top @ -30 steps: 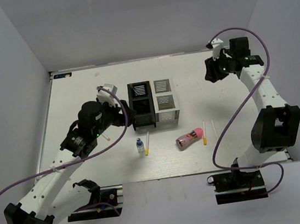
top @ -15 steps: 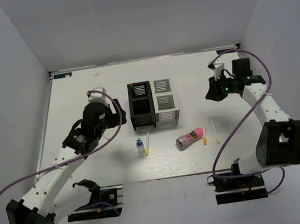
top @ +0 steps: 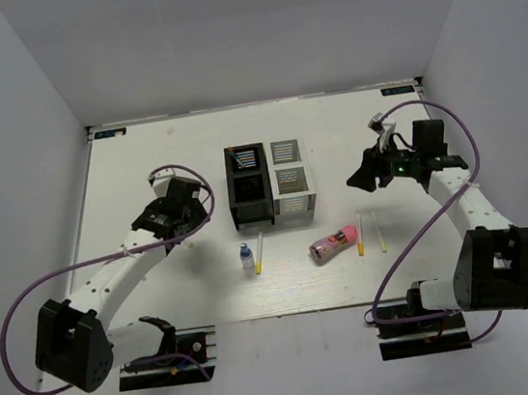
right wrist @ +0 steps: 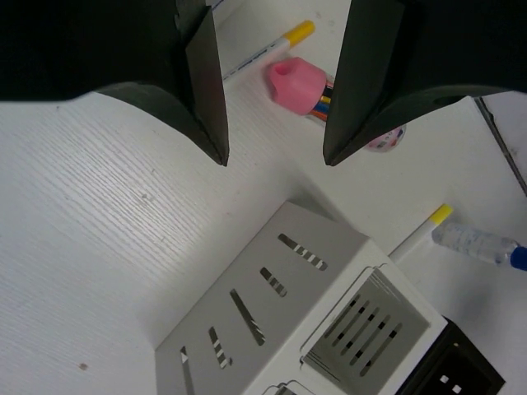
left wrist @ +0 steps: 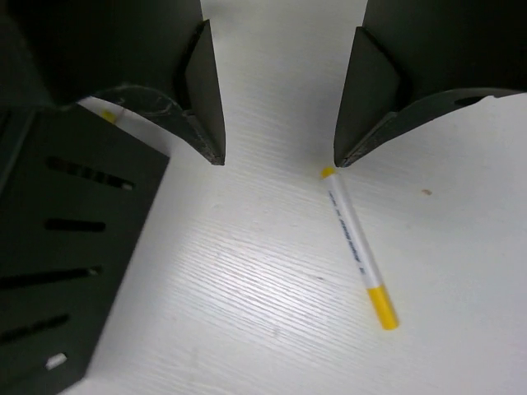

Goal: Sort the stationery into containers
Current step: Pick up the pen from the center of the board.

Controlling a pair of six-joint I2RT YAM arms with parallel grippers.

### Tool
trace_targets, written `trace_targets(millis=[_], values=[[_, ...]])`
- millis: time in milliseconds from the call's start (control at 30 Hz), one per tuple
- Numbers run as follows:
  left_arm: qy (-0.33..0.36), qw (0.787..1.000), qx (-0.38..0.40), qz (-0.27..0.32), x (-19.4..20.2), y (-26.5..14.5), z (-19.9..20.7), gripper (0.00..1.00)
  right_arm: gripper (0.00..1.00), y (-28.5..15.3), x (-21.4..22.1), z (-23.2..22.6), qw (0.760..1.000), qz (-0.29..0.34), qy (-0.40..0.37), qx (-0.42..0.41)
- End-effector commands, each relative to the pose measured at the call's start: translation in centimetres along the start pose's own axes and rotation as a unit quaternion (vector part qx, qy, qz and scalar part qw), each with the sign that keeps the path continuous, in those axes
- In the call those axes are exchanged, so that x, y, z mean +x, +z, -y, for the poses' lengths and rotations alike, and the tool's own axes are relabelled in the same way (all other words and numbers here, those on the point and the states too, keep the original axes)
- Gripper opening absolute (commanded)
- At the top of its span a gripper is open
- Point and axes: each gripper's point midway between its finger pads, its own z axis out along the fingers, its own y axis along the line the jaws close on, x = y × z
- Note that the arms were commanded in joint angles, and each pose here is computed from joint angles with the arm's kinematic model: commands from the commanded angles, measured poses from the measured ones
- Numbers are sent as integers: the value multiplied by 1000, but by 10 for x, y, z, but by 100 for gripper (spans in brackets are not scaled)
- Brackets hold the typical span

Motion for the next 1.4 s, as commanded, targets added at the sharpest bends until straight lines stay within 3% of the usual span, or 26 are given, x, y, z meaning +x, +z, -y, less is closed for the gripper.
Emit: trace_targets(millis=[0,100,500,833,1167,1367], values=[[-56,996,-56,36,-19,-3,-21,65,56,-1,-18,-13,998,44,-20,-43],[-73,993,-77,48,-24,0,-30,65,54,-1,-14,-17,997,45,-18,-56],[-104,982,-150,-41,21,54,-46,70,54,-23,-17,-44,993,77,-68,-58],[-123,975,-175,-64,19,84,-59,71,56,-29,-17,-48,991,87,-76,-64],[-124,972,-178,-86,25,100,-66,65,56,-33,-16,-50,990,93,-76,-68],[-124,970,-182,-102,33,105,-68,51,56,-36,-17,-50,990,96,-71,-72]])
